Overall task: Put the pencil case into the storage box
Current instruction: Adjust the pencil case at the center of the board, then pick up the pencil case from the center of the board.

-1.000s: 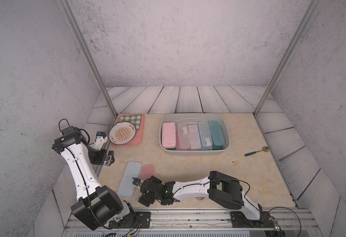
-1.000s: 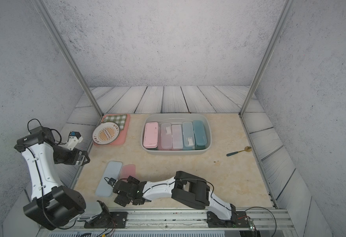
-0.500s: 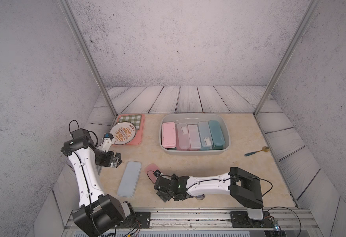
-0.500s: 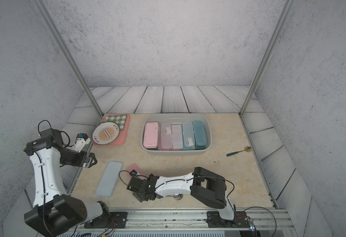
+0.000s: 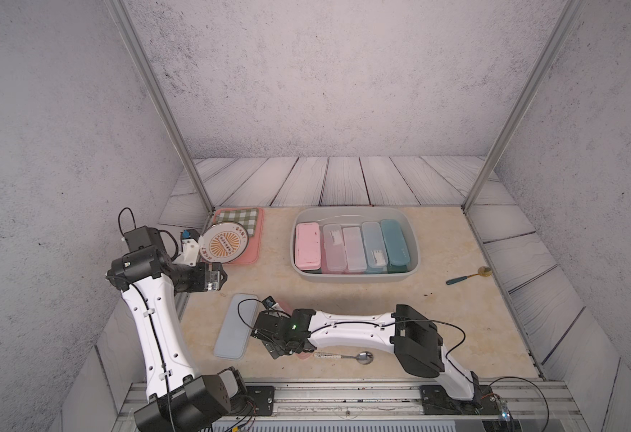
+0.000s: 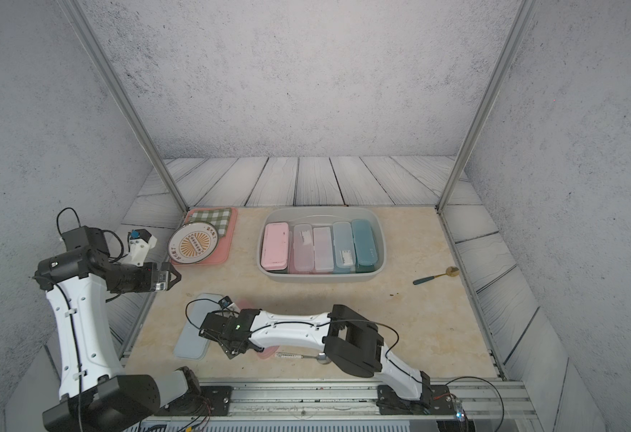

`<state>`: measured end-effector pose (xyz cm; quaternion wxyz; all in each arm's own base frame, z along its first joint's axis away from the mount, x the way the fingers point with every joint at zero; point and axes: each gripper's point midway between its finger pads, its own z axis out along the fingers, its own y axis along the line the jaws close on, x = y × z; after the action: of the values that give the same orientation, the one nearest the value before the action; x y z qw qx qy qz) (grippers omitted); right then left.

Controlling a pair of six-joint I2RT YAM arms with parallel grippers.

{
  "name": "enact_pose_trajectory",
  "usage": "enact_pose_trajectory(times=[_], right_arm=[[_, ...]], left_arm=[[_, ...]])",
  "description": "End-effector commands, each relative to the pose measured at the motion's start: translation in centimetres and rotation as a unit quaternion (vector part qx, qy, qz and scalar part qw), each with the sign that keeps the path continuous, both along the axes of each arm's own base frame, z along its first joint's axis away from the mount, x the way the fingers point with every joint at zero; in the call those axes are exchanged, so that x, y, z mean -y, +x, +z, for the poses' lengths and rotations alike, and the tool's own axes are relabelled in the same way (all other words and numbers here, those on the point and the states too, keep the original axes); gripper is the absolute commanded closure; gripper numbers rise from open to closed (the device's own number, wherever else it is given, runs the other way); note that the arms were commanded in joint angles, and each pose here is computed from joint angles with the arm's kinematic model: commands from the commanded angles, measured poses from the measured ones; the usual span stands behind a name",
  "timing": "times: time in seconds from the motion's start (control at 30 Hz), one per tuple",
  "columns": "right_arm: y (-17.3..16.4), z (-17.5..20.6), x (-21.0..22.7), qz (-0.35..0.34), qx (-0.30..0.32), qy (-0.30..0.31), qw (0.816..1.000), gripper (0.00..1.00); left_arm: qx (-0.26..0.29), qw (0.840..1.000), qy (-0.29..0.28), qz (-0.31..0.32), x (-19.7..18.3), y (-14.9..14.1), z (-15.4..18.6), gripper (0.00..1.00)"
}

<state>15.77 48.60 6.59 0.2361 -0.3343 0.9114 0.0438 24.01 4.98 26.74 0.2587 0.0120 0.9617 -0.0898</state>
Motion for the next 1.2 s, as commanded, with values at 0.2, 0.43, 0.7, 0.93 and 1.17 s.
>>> enact_pose_trajectory(times=[0.2, 0.43, 0.7, 0.93, 1.17], right_arm=[[1.3, -3.5, 1.3, -0.005, -0.038, -0.033, 0.999, 0.01], [2.4, -5.1, 0.8, -0.004, -0.07, -0.012, 0.997, 0.02], [2.2, -6.7, 1.0, 0.001, -0.085, -0.026, 0.996, 0.09], [2.2, -7.3, 1.2, 0.004, -0.085, -0.035, 0.996, 0.19], [3.0, -4.8, 1.6, -0.009, -0.057, -0.017, 0.998, 0.28]], left_arm=[[0.012, 1.0, -0.012, 0.006, 0.5, 0.2, 0.6, 0.02], [0.006, 1.0, -0.009, 0.01, 0.1, 0.5, -0.1, 0.02], [-0.003, 1.0, -0.012, 0.013, 0.0, 0.5, -0.8, 0.02], [0.002, 1.0, -0.019, 0.004, 0.5, 0.4, -0.8, 0.02], [0.016, 0.998, -0.039, -0.055, 2.5, -0.6, -0.4, 0.02]])
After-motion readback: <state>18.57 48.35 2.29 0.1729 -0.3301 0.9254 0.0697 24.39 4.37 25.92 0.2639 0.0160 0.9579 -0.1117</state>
